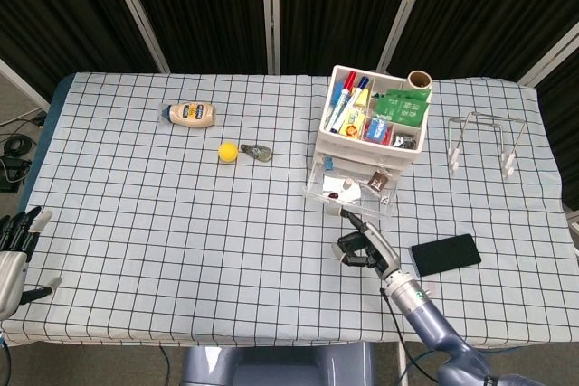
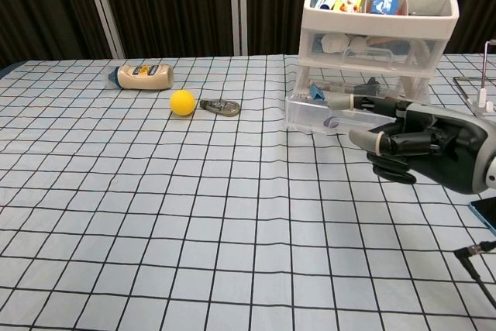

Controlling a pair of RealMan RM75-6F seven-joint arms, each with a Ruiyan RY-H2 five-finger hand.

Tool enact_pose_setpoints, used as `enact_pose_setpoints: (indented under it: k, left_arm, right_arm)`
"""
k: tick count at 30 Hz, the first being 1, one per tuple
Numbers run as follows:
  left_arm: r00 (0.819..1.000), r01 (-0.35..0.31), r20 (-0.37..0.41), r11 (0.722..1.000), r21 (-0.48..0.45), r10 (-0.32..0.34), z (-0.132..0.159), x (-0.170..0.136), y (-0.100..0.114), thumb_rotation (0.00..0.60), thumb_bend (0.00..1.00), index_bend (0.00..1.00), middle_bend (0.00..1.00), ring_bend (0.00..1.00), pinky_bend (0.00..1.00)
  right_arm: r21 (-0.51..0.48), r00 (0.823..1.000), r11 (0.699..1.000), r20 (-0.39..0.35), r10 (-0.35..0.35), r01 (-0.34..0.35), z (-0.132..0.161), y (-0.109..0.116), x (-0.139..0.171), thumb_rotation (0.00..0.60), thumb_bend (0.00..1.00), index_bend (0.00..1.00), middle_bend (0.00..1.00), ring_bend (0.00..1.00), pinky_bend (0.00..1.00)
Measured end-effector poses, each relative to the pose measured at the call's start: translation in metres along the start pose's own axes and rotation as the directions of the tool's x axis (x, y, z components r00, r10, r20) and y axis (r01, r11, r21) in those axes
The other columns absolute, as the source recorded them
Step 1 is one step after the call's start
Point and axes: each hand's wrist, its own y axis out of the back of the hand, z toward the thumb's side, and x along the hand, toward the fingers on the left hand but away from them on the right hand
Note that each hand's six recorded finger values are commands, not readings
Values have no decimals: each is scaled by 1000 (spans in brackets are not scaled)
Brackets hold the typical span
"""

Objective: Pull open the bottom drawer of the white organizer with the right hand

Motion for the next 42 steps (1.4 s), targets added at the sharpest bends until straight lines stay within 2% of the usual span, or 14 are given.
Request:
enact_pose_setpoints:
  k: [4, 8, 11, 14, 18, 21, 24, 27, 42]
  left_arm:
    - [1000, -6, 4, 1000, -1, 6, 1, -2, 1, 600, 16, 0, 0, 0, 0]
    - [1000, -10, 10, 1000, 0, 10, 2, -4, 2, 600, 16, 0, 0, 0, 0]
    - [1000, -10, 11, 1000, 1, 10, 3, -5, 2, 600, 16, 0, 0, 0, 0]
    - [1000, -8, 10, 1000, -1, 8, 2, -5, 2, 600, 16, 0, 0, 0, 0]
    - [1000, -5, 5, 1000, -3, 5, 1, -5, 2, 600, 16, 0, 0, 0, 0]
    - [1000, -5, 2, 1000, -6, 5, 0, -4, 3, 600, 16, 0, 0, 0, 0]
    - [1000, -2, 1, 1000, -5, 2, 0, -4, 2, 600, 16, 0, 0, 0, 0]
    - [1000, 1, 1, 1000, -5, -1, 0, -4, 2, 600, 15, 0, 0, 0, 0]
    - [1000, 4, -2, 1000, -7, -4, -1, -4, 2, 600, 16, 0, 0, 0, 0]
  right_arm:
    - [193, 999, 981, -40, -21, 29, 8, 2, 1, 600, 365, 172, 865, 865, 910]
    - [387, 996, 918, -61, -61, 80, 15, 8, -1, 600, 364, 171, 869, 865, 910]
    - [524, 992, 842, -63, -112, 129, 20, 15, -3, 600, 364, 172, 870, 866, 911]
    - [643, 983, 746, -57, -176, 171, 24, 23, -5, 600, 364, 172, 870, 866, 911]
    - [770, 958, 601, -44, -282, 212, 28, 35, -8, 600, 365, 176, 873, 866, 911]
    - [824, 935, 525, -12, -356, 210, 26, 42, -10, 600, 369, 207, 874, 866, 911]
    - [858, 909, 479, 33, -415, 188, 22, 46, -13, 600, 374, 228, 876, 866, 911]
    - [867, 898, 467, 55, -436, 174, 21, 44, -16, 600, 379, 249, 877, 866, 911]
    - [880, 898, 450, 68, -434, 151, 15, 36, -18, 600, 391, 396, 881, 869, 911]
